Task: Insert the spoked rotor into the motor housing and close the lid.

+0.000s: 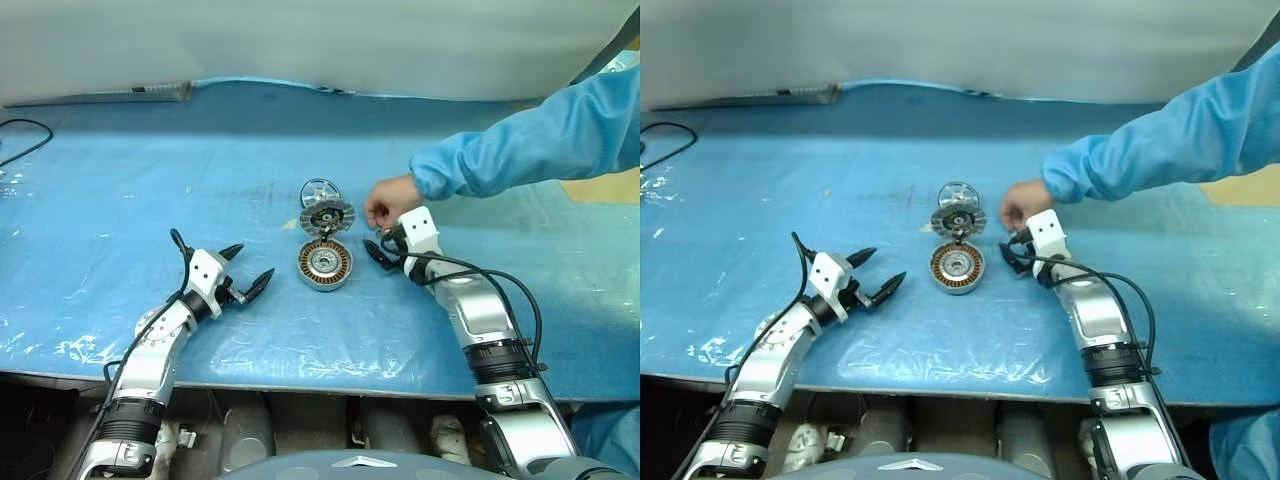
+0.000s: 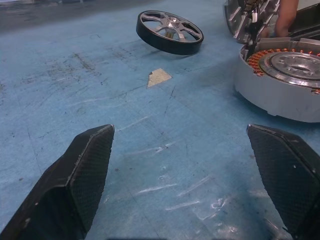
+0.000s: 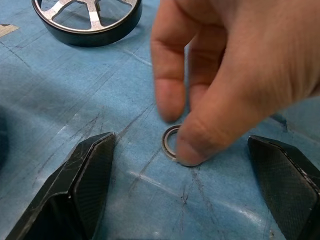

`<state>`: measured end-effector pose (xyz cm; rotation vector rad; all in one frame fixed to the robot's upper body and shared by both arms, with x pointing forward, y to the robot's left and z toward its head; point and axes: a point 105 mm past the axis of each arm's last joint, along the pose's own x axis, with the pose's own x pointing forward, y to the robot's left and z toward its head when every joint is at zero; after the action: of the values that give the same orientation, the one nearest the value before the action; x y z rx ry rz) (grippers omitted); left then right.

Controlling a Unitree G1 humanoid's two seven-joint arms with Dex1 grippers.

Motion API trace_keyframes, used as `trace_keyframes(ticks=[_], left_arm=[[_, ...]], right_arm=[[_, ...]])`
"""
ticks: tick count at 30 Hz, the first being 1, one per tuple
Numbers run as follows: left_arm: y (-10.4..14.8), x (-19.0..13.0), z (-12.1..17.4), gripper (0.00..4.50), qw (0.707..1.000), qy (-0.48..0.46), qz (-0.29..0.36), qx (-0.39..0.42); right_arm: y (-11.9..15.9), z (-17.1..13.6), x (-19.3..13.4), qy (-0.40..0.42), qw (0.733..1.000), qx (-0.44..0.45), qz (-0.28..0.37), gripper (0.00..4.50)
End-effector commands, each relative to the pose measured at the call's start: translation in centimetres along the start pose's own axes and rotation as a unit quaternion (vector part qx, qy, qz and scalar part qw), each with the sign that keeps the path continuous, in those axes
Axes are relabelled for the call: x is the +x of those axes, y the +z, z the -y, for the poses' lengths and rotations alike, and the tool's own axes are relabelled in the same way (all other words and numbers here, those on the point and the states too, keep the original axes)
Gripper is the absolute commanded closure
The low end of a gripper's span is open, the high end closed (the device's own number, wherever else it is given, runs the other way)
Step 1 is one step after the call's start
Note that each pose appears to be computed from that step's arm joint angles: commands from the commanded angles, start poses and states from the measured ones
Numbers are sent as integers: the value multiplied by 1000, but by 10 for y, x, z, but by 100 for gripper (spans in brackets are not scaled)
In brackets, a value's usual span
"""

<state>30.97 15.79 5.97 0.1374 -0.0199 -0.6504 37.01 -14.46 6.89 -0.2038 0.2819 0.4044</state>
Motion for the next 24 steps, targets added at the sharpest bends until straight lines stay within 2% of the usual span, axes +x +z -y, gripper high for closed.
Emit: trace_keyframes(ticks=[1,24], left_arm=[[5,0,2,0,1000,-3,14,9],[2,3,7,0,1000,-22,17,9]], right_arm=[[5,1,0,-2,1000,-11,9,4],[1,4,-2,-4,1000,-16,8,4]])
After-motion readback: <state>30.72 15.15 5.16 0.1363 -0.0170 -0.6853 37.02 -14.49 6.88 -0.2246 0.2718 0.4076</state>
